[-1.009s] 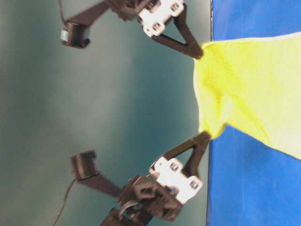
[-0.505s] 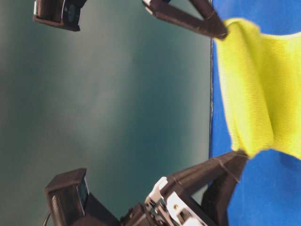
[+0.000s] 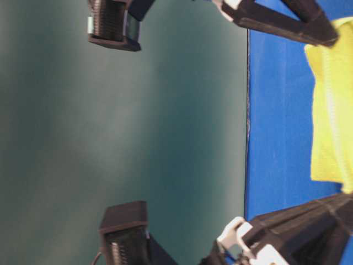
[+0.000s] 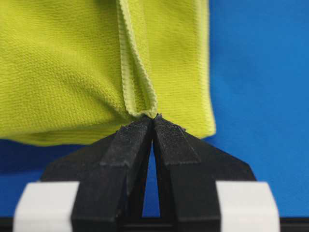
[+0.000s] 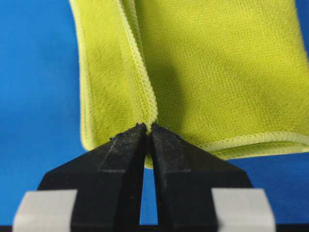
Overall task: Fold the yellow towel.
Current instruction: 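Pull the top corners down over the bottom half, folding again, then press the folded edges down and open both grippers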
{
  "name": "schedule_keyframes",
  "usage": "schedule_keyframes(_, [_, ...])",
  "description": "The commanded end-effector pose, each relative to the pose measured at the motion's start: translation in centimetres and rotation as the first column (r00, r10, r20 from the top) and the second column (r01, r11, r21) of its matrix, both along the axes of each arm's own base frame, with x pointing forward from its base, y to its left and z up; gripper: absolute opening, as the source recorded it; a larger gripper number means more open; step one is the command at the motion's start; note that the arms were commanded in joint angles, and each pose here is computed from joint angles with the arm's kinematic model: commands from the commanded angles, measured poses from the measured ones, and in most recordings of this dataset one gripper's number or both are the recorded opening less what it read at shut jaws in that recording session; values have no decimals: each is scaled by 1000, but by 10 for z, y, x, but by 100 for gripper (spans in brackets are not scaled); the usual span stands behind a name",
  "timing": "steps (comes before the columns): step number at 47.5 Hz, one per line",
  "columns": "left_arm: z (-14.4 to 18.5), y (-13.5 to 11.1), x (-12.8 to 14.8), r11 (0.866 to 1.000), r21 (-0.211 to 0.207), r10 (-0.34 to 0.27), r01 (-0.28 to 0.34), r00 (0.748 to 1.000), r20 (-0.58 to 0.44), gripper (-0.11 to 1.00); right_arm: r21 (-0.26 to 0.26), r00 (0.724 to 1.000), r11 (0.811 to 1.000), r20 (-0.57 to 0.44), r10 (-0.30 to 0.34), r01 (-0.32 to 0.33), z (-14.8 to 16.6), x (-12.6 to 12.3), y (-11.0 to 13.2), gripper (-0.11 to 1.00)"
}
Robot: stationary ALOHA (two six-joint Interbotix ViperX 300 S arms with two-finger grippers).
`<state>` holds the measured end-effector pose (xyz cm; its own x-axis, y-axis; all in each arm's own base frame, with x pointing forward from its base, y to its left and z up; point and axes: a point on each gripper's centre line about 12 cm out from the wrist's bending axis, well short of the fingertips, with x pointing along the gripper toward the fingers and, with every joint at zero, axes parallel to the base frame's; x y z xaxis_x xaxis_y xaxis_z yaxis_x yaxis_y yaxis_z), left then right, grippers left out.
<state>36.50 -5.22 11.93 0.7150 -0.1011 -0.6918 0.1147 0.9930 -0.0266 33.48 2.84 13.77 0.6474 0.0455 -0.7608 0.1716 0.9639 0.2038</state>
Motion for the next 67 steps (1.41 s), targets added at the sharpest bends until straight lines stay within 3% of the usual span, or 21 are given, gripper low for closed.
schedule_keyframes(1, [5,-8,5,1000,-4,-17,17,1000,21,2,9,1000,1000,25,10,-10,5,5,5,5])
schedule_keyframes(26, [7,-11,12,1000,-6,-23,23,999,38,4,27,999,999,42,21,-22,-4,12,14,6])
schedule_keyframes(30, [8,-12,13,1000,-6,-26,26,999,46,20,28,999,999,46,27,-29,-3,13,17,10])
schedule_keyframes(36, [11,-13,15,999,-3,-33,33,998,54,60,26,997,998,54,51,-52,1,15,25,46])
schedule_keyframes(40, [14,-14,16,999,2,-38,38,997,64,76,28,996,998,60,60,-62,4,17,29,64])
schedule_keyframes(48, [28,-14,16,999,0,-40,40,995,90,66,28,994,997,79,69,-72,16,21,33,58])
schedule_keyframes(57, [61,-11,2,999,-9,-37,38,992,118,65,22,993,997,90,70,-72,50,16,33,58])
schedule_keyframes(67, [101,-6,-28,999,-18,-36,41,977,210,65,-27,974,995,202,99,-96,103,-7,26,58])
